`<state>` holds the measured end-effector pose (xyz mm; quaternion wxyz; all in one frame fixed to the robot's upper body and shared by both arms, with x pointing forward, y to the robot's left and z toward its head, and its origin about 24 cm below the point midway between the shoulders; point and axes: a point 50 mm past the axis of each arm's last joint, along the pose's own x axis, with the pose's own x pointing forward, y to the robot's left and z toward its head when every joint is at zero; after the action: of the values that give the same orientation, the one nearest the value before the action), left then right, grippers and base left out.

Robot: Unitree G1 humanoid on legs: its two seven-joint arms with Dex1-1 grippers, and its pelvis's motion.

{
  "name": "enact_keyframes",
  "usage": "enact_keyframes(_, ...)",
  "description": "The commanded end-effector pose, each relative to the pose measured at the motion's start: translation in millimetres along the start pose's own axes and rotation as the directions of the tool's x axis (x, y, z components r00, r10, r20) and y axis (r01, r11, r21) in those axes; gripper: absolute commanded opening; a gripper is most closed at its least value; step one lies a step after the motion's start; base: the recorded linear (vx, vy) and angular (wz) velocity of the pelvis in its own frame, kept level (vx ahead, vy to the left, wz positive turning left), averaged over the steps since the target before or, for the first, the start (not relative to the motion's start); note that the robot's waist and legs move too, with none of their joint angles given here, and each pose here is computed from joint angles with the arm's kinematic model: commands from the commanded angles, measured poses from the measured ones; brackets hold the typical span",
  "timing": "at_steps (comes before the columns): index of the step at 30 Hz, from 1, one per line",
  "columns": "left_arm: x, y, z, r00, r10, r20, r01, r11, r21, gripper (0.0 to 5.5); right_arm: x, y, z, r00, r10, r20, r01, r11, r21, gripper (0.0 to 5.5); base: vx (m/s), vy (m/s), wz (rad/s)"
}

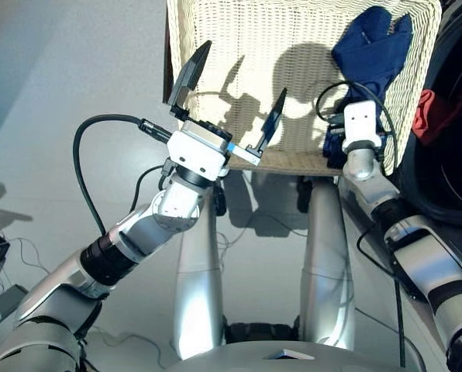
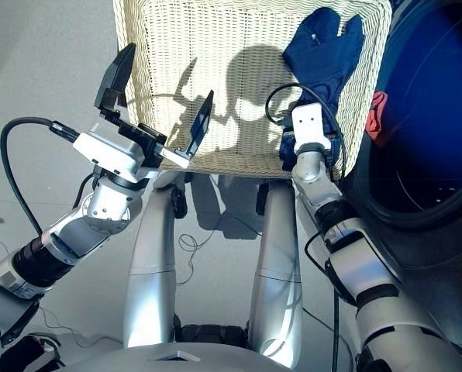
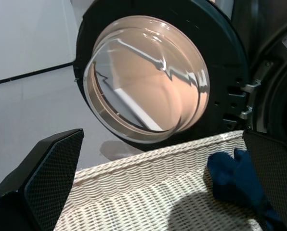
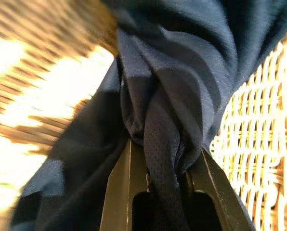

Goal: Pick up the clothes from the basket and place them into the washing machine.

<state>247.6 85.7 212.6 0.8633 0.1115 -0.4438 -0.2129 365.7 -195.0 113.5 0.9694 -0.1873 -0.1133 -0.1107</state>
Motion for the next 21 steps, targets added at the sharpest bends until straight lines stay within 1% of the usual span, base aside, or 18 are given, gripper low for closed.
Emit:
enact_keyframes(1, -2.0, 9.0, 21.7, 0.994, 0.012, 0.106, -0.016, 0.999, 0.036, 5.5, -5.8, -14.6, 19.9, 0.992, -0.08, 0.093, 0.053, 0.964, 0.26, 0.0, 0.0, 0.0, 0.0)
enact_keyframes(2, -2.7, 10.0, 21.5, 0.994, 0.012, 0.104, -0.016, 0.999, 0.042, 5.5, -8.6, -19.6, 18.6, 0.991, -0.097, 0.087, 0.066, 0.949, 0.308, 0.0, 0.0, 0.0, 0.0)
enact_keyframes(4, -4.8, 11.6, 19.3, 0.996, 0.012, 0.09, -0.017, 0.999, 0.048, 5.5, -15.0, -27.5, 16.9, 0.988, -0.144, 0.064, 0.099, 0.882, 0.461, 0.0, 0.0, 0.0, 0.0)
enact_keyframes(5, -5.9, 12.2, 18.5, 0.996, 0.015, 0.084, -0.019, 0.999, 0.046, 5.5, -17.6, -33.1, 18.1, 0.982, -0.18, 0.057, 0.12, 0.828, 0.548, 0.0, 0.0, 0.0, 0.0)
enact_keyframes(8, -8.1, 14.0, 16.3, 0.998, 0.017, 0.067, -0.02, 0.999, 0.05, 5.5, -23.7, -43.4, 18.1, 0.966, -0.258, 0.02, 0.16, 0.653, 0.74, 0.0, 0.0, 0.0, 0.0)
enact_keyframes(9, -8.2, 13.8, 16.3, 0.998, 0.016, 0.066, -0.019, 0.999, 0.05, 5.5, -23.8, -43.7, 17.7, 0.966, -0.258, 0.019, 0.159, 0.652, 0.741, 0.0, 0.0, 0.0, 0.0)
enact_keyframes(10, -7.6, 16.5, 16.9, 0.997, 0.028, 0.07, -0.031, 0.999, 0.045, 5.5, -24.4, -52.0, 19.8, 0.949, -0.315, 0.002, 0.177, 0.54, 0.823, 0.0, 0.0, 0.0, 0.0)
enact_keyframes(11, -7.7, 18.6, 17.3, 0.997, 0.03, 0.071, -0.034, 0.998, 0.05, 5.5, -24.3, -59.4, 21.4, 0.936, -0.353, 0.0, 0.186, 0.494, 0.849, 0.0, 0.0, 0.0, 0.0)
enact_keyframes(13, -8.2, 20.8, 18.2, 0.997, 0.037, 0.073, -0.041, 0.998, 0.053, 5.5, -23.4, -72.4, 21.1, 0.908, -0.418, -0.02, 0.225, 0.448, 0.865, 0.0, 0.0, 0.0, 0.0)
enact_keyframes(14, -8.1, 20.8, 18.3, 0.997, 0.037, 0.074, -0.041, 0.998, 0.053, 5.5, -23.3, -72.6, 21.1, 0.908, -0.418, -0.02, 0.225, 0.447, 0.866, 0.0, 0.0, 0.0, 0.0)
enact_keyframes(15, -9.5, 22.8, 19.3, 0.996, 0.042, 0.073, -0.046, 0.997, 0.056, 5.5, -18.7, -90.5, 20.0, 0.866, -0.496, -0.056, 0.286, 0.401, 0.87, 0.0, 0.0, 0.0, 0.0)
enact_keyframes(17, -9.4, 24.3, 21.7, 0.996, 0.044, 0.081, -0.048, 0.998, 0.051, 5.5, -12.7, -105.0, 19.2, 0.829, -0.552, -0.09, 0.342, 0.372, 0.863, 0.0, 0.0, 0.0, 0.0)
enact_keyframes(21, -9.4, 23.9, 23.4, 0.996, 0.041, 0.079, -0.042, 0.999, 0.015, 5.5, -1.5, -142.9, -0.9, 0.746, -0.629, -0.216, 0.517, 0.345, 0.783, 0.0, 0.0, 0.0, 0.0)
